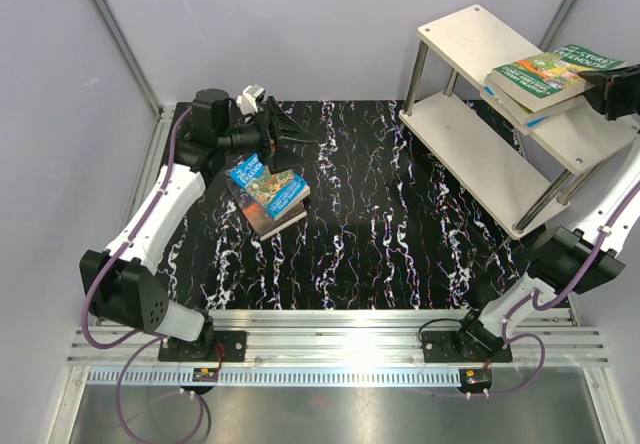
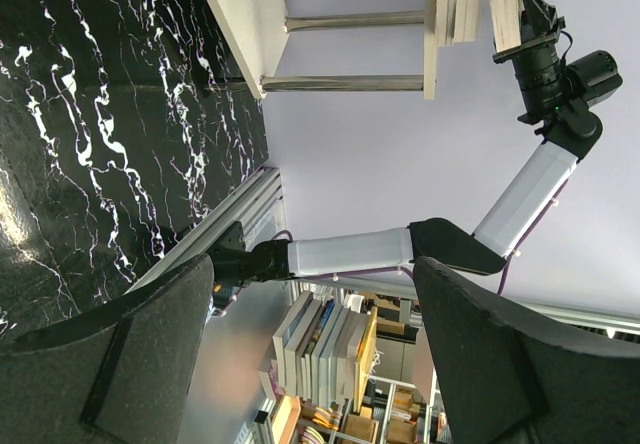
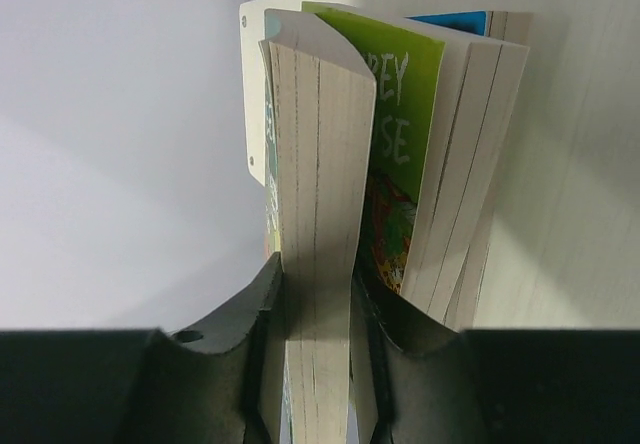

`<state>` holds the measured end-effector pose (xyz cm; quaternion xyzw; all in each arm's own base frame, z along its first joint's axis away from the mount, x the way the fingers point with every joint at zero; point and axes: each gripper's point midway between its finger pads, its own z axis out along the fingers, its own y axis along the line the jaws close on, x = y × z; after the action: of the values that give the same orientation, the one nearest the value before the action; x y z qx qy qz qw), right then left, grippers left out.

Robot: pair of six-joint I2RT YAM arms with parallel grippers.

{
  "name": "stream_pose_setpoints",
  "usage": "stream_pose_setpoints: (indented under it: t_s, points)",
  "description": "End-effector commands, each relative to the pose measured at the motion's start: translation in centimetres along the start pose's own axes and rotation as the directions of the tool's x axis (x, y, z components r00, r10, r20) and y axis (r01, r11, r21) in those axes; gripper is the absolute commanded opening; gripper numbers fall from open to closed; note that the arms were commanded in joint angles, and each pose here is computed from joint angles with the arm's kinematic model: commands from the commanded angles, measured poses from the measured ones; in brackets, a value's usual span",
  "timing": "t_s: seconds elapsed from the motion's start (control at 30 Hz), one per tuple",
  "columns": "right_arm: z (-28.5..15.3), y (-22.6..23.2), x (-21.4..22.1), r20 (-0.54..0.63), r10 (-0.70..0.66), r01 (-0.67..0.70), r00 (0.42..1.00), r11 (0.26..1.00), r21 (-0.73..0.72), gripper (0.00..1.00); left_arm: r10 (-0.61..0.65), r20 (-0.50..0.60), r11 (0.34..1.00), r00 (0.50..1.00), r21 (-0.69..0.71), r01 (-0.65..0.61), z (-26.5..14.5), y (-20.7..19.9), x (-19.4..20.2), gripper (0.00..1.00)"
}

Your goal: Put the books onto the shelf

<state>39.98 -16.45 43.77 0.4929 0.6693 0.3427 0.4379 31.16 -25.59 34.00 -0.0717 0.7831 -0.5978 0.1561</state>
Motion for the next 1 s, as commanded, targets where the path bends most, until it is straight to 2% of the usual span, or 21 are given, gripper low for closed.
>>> stream_pose_setpoints:
  t_s: [0.0, 0.07, 0.1, 0.13, 0.2, 0.23, 0.33, 0.67, 0.8, 0.87, 0.93, 0.97]
  points:
    - [-0.6, -0.3, -1.5, 0.073, -0.013, 0.011, 0.997, 1.0, 0.02, 0.0, 0.055, -0.009, 0.998, 0.998, 0.04, -0.054, -0.1, -0.7, 0.0, 0.83]
    - [-0.9, -0.4, -1.6, 0.077, -0.007, 0.005, 0.997, 1.0, 0.027, 0.1, 0.053, -0.008, 0.998, 0.999, 0.039, -0.053, -0.2, -0.7, 0.0, 0.83]
    - [-1.0, -0.7, -1.4, 0.074, -0.002, 0.0, 0.997, 0.999, 0.036, 0.21, 0.053, -0.005, 0.998, 0.999, 0.036, -0.053, -0.3, -0.7, 0.0, 0.83]
    - [-1.2, -0.8, -1.3, 0.071, -0.009, 0.006, 0.997, 0.999, 0.04, 0.43, 0.055, -0.003, 0.998, 0.998, 0.035, -0.055, -0.3, -0.7, 0.1, 0.83]
    - [-1.4, -1.5, -0.8, 0.056, 0.004, -0.008, 0.998, 0.998, 0.063, 0.66, 0.048, -0.002, 0.998, 0.999, 0.031, -0.048, -0.2, -0.4, 0.2, 0.83]
    - [-1.4, -1.8, -0.7, 0.051, 0.005, -0.008, 0.999, 0.997, 0.071, 0.82, 0.05, 0.0, 0.998, 0.999, 0.033, -0.05, -0.3, -0.4, 0.2, 0.83]
    - [-1.6, -2.5, -0.3, 0.046, 0.019, -0.023, 0.999, 0.995, 0.094, 0.97, 0.043, 0.005, 0.999, 0.999, 0.029, -0.043, -0.3, -0.2, 0.2, 0.83]
    - [-2.5, -3.7, 0.9, 0.016, 0.021, -0.023, 1.0, 0.988, 0.153, 1.0, 0.051, 0.02, 0.999, 0.999, 0.003, -0.051, -0.4, 0.2, 0.2, 0.83]
    - [-5.9, -1.7, 2.3, 0.128, -0.198, 0.161, 0.972, 0.954, 0.253, 1.0, 0.055, 0.065, 0.995, 0.996, -0.092, -0.049, -1.0, 1.8, 0.0, 0.83]
    - [-6.5, -0.2, 4.6, 0.122, -0.281, 0.244, 0.952, 0.936, 0.252, 1.0, 0.06, 0.117, 0.987, 0.991, -0.154, -0.042, -1.3, 2.7, -0.6, 0.84]
    - [-8.4, 0.7, 6.0, 0.164, -0.338, 0.289, 0.927, 0.921, 0.262, 1.0, 0.044, 0.141, 0.978, 0.989, -0.208, -0.014, -1.8, 3.8, -0.6, 0.85]
    - [-8.4, 1.6, 8.0, 0.141, -0.37, 0.331, 0.918, 0.913, 0.237, 1.0, 0.038, 0.159, 0.974, 0.987, -0.226, -0.001, -1.8, 4.4, -0.9, 0.85]
